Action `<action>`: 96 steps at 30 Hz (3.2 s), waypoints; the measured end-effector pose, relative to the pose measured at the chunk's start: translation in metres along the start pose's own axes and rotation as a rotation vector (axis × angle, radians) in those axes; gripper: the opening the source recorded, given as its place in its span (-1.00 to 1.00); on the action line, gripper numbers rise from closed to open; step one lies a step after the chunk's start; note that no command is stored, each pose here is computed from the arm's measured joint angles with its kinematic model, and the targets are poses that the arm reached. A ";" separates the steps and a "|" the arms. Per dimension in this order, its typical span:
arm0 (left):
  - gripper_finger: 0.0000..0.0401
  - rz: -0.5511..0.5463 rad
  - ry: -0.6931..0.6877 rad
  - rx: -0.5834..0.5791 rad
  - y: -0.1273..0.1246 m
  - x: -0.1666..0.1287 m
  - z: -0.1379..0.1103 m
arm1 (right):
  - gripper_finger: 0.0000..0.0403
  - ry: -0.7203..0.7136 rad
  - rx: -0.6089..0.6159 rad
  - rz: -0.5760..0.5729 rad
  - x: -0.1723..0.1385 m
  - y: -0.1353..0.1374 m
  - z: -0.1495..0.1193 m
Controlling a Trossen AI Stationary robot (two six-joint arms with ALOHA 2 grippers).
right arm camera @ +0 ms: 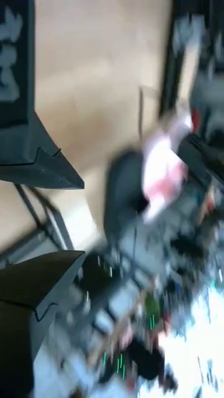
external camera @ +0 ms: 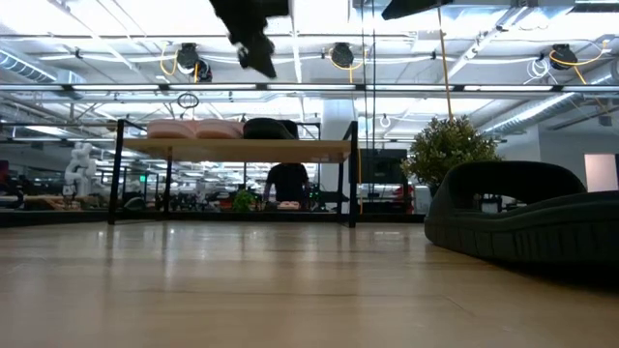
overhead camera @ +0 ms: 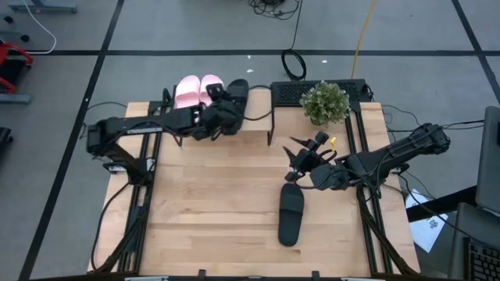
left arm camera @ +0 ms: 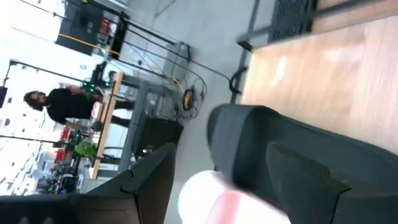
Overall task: Pick and place slides into the shelf
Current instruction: Put the black slide on the shelf
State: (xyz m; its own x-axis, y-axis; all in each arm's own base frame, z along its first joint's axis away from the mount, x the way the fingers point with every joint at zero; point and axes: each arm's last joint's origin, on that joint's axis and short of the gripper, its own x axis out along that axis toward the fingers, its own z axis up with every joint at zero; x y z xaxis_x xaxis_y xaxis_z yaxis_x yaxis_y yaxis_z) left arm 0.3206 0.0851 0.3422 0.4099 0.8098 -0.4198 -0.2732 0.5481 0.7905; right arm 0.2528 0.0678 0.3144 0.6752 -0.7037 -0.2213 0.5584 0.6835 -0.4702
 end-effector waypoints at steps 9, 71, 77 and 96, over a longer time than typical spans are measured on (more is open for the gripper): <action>0.28 -0.052 -0.067 -0.150 0.036 -0.080 -0.030 | -0.21 0.229 -0.108 0.572 -0.005 0.019 -0.028; 0.28 -0.108 -0.036 -0.232 0.051 -0.119 -0.066 | -0.21 0.799 -0.075 0.701 -0.006 0.124 -0.103; 0.28 -0.107 -0.036 -0.232 0.051 -0.119 -0.066 | -0.21 0.777 -0.111 0.649 -0.005 0.122 -0.104; 0.28 -0.105 -0.036 -0.225 0.051 -0.118 -0.066 | -0.21 0.828 -0.076 0.608 -0.010 0.117 -0.088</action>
State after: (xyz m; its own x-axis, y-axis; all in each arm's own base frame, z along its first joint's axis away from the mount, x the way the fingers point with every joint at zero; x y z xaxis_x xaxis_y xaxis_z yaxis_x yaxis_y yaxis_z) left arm 0.2005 0.0310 0.4029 0.4756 0.7402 -0.4754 -0.4130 0.6650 0.6222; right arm 0.2690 0.1375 0.1859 0.2732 -0.1759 -0.9457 0.1821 0.9748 -0.1287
